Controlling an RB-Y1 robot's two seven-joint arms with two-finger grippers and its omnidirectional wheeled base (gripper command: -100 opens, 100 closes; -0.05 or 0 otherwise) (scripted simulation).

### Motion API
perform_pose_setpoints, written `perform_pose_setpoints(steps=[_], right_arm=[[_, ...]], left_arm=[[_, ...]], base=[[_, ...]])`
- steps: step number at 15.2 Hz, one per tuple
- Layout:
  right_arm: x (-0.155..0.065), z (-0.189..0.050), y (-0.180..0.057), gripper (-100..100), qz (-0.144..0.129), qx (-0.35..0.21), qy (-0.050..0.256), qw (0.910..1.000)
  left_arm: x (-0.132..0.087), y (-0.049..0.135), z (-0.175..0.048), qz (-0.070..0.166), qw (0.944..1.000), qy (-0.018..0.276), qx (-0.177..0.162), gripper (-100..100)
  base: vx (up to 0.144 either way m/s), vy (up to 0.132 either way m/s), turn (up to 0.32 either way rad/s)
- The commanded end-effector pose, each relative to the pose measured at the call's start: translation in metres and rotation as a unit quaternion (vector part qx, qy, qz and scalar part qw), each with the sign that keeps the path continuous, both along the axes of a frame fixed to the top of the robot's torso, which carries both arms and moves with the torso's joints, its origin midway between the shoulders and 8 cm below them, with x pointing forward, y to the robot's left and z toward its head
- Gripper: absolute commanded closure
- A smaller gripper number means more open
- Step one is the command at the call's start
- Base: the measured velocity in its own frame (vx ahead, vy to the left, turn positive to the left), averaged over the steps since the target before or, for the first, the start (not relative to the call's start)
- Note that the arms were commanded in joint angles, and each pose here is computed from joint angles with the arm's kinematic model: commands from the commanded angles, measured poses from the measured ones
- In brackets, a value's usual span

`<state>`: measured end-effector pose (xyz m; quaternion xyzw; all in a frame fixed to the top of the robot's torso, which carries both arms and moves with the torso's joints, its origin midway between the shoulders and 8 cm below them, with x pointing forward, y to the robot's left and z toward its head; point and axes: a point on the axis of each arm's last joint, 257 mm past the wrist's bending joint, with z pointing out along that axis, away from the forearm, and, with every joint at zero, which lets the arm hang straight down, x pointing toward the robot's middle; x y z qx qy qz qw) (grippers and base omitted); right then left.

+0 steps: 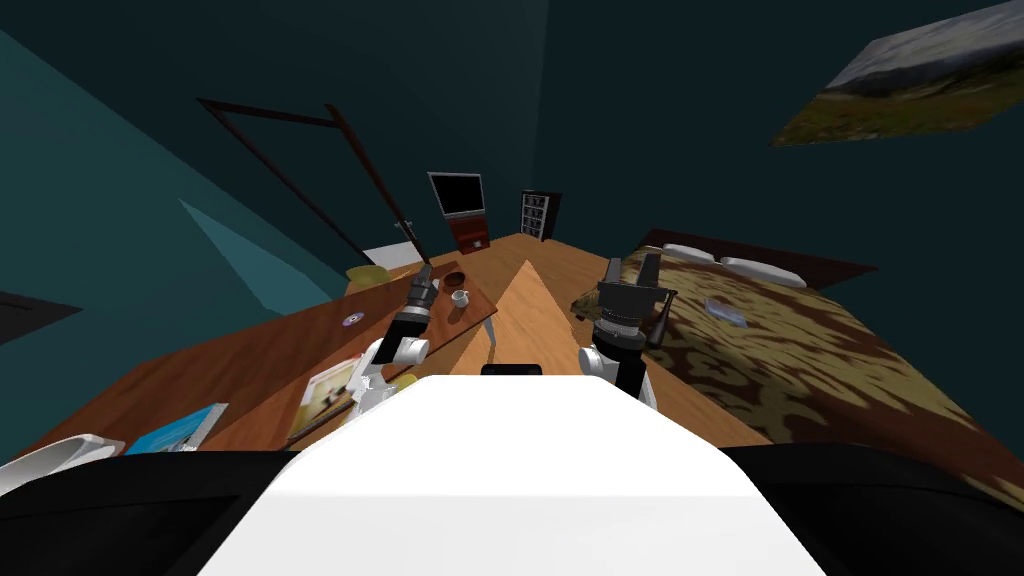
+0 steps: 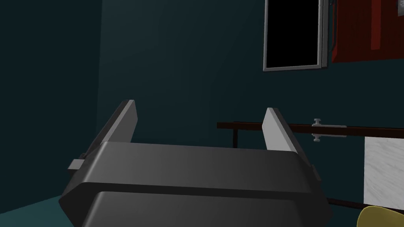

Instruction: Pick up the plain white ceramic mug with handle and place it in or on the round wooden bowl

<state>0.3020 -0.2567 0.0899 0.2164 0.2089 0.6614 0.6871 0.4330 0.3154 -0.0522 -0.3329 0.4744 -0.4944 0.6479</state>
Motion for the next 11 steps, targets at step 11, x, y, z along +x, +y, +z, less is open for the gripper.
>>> perform_pose_setpoints(steps=[11], right_arm=[[0.000,0.000,0.000,0,0.000,0.000,0.000,1.0000]], left_arm=[[0.030,0.084,-0.074,0.084,0.9841,0.147,0.051,-100]], base=[[-0.027,-0.016,-0.131]])
